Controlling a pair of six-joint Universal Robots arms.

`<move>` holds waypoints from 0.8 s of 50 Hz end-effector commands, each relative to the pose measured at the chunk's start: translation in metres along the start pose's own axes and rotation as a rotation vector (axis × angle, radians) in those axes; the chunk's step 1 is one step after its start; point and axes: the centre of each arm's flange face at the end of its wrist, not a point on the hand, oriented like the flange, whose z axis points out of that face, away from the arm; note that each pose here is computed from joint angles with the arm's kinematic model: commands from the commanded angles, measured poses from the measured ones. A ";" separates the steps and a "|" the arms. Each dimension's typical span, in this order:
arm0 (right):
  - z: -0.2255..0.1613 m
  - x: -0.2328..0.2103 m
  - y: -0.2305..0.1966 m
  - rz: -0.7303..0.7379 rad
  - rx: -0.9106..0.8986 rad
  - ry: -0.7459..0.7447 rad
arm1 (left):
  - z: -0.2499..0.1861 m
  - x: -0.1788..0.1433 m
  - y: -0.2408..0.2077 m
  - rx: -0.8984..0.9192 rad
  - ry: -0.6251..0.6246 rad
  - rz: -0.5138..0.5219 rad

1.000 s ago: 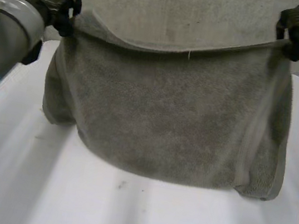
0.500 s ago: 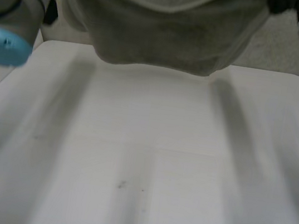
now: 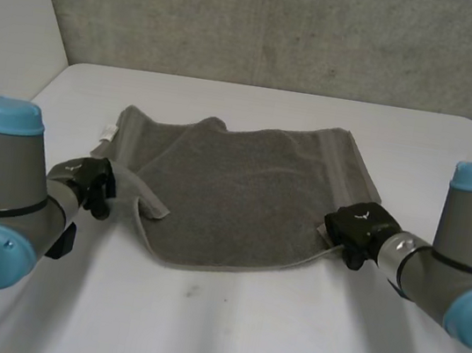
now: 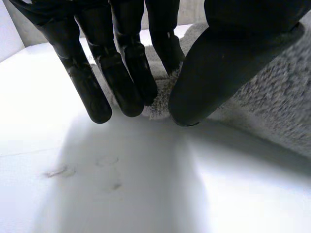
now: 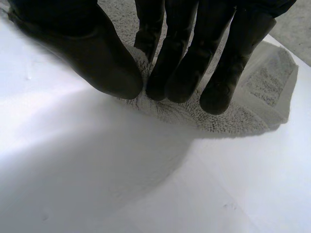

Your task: Fold the towel.

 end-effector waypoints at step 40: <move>-0.010 0.002 0.001 -0.059 0.247 0.072 | -0.017 0.042 -0.003 0.112 0.205 0.066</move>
